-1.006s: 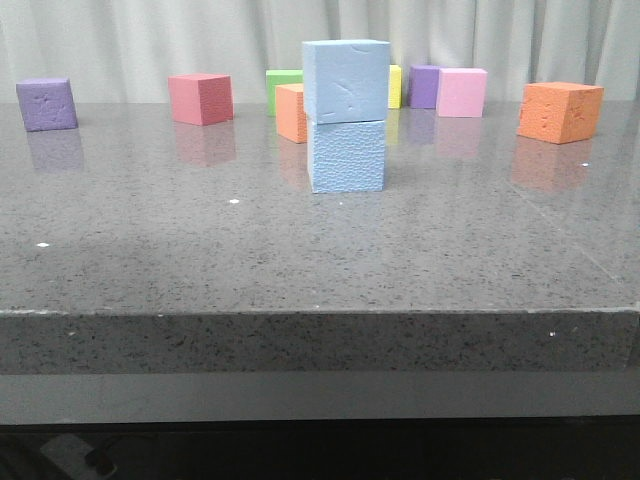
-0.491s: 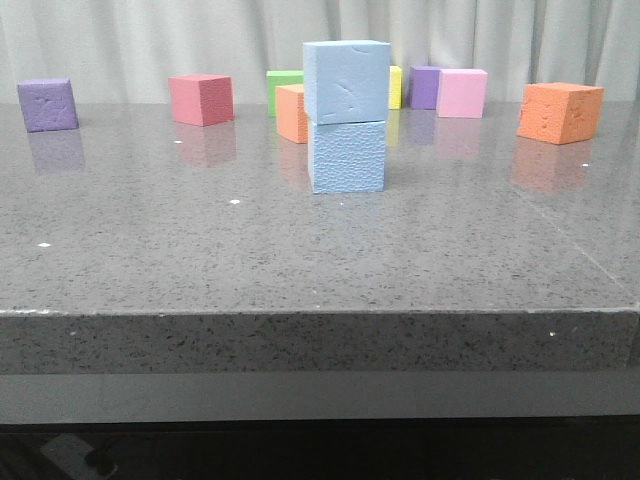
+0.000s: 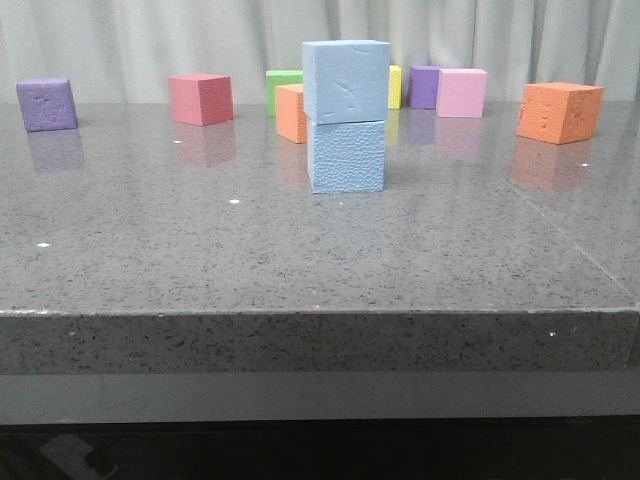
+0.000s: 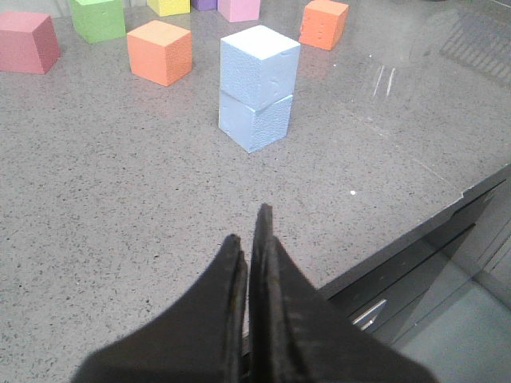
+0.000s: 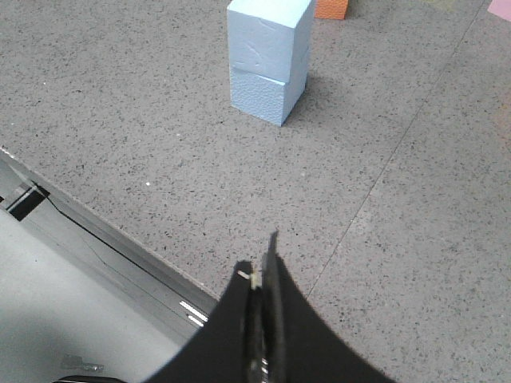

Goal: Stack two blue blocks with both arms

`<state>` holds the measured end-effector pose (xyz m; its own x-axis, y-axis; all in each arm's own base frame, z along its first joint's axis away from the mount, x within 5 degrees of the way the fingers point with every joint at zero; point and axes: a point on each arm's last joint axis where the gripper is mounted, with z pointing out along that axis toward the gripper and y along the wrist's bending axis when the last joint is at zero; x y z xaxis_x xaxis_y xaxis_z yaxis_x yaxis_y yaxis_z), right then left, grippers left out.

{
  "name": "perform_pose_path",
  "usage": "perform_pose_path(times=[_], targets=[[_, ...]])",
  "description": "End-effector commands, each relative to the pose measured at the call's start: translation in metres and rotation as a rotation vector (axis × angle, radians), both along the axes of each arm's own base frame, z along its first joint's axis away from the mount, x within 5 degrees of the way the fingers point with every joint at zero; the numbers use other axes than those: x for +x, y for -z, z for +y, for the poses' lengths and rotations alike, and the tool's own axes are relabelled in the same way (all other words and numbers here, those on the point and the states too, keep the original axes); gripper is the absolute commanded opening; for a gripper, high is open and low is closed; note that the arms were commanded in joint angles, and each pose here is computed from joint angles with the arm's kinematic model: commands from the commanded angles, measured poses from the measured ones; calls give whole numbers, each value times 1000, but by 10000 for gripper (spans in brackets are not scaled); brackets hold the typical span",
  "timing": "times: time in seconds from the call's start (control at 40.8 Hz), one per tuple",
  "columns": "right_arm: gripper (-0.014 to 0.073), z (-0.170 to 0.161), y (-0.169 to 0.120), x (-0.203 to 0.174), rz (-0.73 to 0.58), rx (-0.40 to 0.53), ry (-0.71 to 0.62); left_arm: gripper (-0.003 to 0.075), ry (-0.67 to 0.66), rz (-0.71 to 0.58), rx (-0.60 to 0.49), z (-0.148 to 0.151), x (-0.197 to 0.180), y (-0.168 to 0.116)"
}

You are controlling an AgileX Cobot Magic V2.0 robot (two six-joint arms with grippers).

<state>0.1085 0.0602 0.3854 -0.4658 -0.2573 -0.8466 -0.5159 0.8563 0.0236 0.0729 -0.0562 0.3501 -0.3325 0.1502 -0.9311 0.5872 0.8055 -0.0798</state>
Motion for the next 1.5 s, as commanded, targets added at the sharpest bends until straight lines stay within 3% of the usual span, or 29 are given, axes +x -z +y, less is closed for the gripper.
perform_pose_path(times=[0.0,0.245,0.343,0.466,0.662,0.883,1.472], targets=[[-124,0,-13,2,-82,44,8,-20,1,-76,-71,-1,1,-15],[-124,0,-13,2,-82,44,8,-20,1,-74,-70,-1,1,-15],[-124,0,-13,2,-82,44,8,-20,-32,-144,-129,2,1,-6],[-124,0,-13,2,-82,44,8,-20,-170,-239,-221,17,-1,22],[-124,0,-13,2,-82,44,8,-20,-439,-441,-271,43,-13,79],[-124,0,-13,2,-82,44,8,-20,-586,-463,-239,53,-17,134],[-124,0,-12,2,-75,41,7,-20,-567,-434,-219,51,-19,138]])
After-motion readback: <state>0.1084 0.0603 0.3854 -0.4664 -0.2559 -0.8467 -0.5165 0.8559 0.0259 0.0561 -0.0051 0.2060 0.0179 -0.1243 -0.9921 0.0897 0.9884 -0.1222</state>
